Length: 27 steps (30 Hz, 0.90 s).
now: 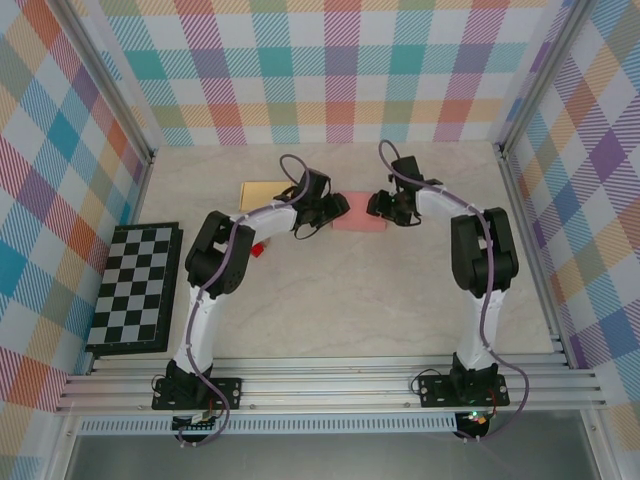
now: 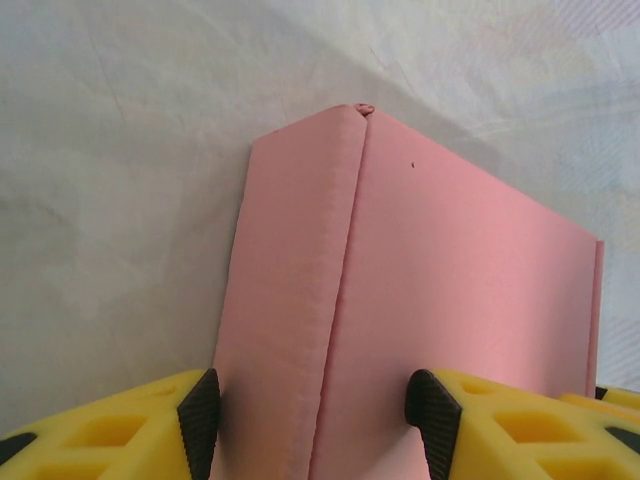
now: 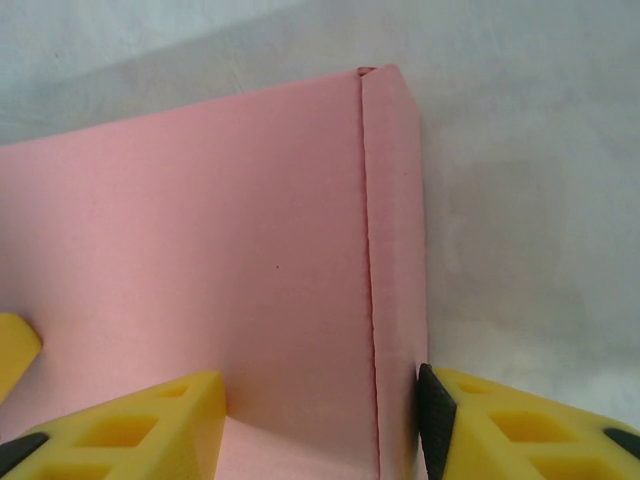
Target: Fold the paper box
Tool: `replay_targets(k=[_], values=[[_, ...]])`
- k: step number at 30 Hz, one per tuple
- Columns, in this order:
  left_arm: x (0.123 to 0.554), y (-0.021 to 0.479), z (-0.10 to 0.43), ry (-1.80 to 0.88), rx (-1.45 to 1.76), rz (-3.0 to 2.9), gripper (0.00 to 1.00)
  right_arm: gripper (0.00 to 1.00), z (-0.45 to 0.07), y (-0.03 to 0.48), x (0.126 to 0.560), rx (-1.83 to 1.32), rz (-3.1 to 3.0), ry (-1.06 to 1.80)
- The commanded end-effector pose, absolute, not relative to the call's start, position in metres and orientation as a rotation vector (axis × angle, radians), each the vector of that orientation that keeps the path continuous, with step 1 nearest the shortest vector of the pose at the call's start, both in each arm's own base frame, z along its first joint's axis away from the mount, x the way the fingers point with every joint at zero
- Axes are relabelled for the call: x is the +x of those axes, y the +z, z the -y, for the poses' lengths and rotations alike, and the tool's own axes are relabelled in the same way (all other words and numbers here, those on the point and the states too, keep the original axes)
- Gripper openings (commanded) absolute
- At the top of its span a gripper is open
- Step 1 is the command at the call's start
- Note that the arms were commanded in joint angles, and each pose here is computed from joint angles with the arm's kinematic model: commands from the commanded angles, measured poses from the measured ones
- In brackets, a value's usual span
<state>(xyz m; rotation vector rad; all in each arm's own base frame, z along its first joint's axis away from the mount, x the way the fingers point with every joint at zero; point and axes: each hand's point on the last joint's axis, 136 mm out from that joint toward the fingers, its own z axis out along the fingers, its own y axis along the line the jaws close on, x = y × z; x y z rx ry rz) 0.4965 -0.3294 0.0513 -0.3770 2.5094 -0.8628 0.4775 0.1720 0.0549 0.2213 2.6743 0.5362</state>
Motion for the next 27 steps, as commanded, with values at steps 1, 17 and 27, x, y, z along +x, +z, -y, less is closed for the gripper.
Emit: replay_targets(k=[1, 17, 27], values=[[0.489, 0.024, 0.327, -0.831, -0.349, -2.614, 0.56, 0.54, -0.192, 0.059, 0.489, 0.115, -2.667, 0.606], [0.51, 0.029, 0.302, -0.677, -0.328, -2.634, 0.63, 0.6, -0.172, 0.061, 0.5, 0.197, -2.649, 0.633], [0.518, 0.099, 0.277, -0.652, -0.264, -2.539, 0.74, 0.64, -0.145, 0.124, 0.491, 0.145, -2.548, 0.561]])
